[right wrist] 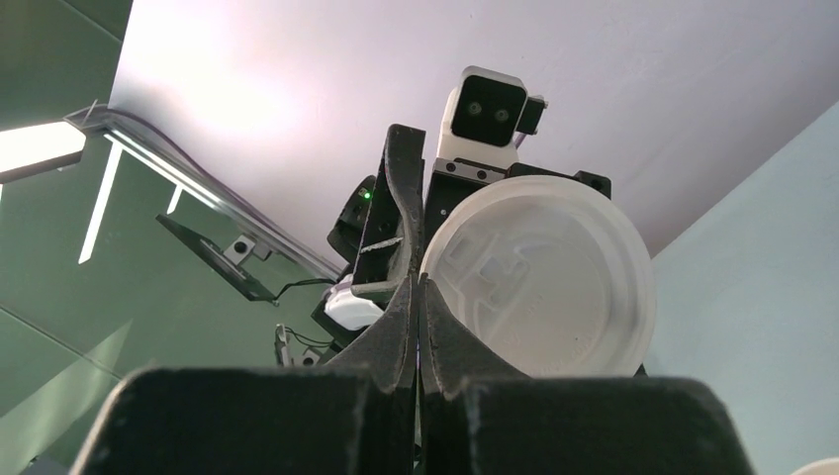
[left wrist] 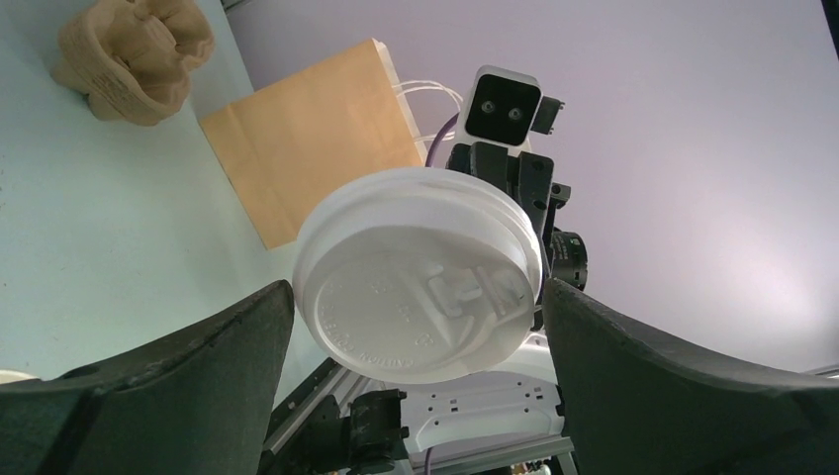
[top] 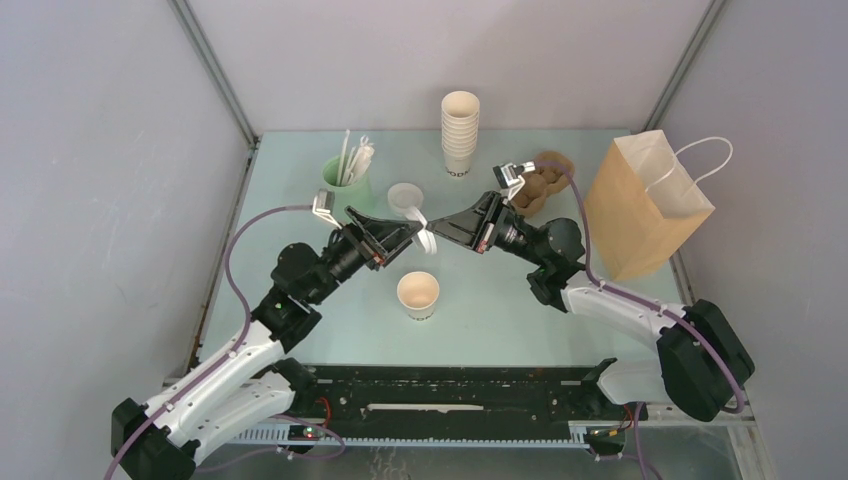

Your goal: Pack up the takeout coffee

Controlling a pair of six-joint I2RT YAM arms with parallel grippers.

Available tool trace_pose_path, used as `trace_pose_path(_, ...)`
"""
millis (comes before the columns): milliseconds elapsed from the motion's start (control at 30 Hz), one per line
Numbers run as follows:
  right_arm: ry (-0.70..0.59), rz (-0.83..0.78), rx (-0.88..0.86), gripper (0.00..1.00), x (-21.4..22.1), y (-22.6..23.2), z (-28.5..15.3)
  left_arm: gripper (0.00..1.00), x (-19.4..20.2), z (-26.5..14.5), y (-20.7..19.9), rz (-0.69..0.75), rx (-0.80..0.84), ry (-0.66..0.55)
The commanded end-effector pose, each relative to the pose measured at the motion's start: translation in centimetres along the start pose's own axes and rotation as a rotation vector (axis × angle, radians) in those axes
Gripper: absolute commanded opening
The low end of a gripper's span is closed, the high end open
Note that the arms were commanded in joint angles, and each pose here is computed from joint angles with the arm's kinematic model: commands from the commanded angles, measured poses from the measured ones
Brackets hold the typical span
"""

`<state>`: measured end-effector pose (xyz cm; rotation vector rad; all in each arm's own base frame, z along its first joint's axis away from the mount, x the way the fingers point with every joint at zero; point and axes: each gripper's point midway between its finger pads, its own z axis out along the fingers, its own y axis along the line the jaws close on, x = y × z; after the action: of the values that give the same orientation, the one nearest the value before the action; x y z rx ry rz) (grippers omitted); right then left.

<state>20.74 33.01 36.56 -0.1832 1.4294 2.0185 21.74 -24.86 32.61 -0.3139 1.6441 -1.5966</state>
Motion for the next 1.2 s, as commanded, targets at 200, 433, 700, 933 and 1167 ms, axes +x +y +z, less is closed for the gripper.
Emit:
trace_pose_path(200,-0.013,-0.017,-0.027,0.00,0.0,0.6,0.1,1.00,0.3,-0.5,-2.2,0.013,0.091,0.018)
trace_pose_path(433,-0.012,-0.039,-0.008,0.00,0.2,0.5,0.1,0.94,0.1,-0.7,-1.8,0.023,0.064,0.006)
trace_pose_path(700,-0.008,-0.087,0.034,0.10,0.5,0.5,0.1,0.84,-0.3,-0.9,-0.4,0.075,-0.039,-0.007)
trace_pose_path(933,0.005,-0.122,0.101,0.40,0.0,-0.5,-0.8,0.83,-0.6,-1.8,1.4,0.154,-0.168,0.003)
trace_pose_path(1167,0.023,-0.373,0.582,0.54,-1.8,-9.9,-6.9,0.82,0.2,-5.3,6.0,0.383,-0.517,0.169)
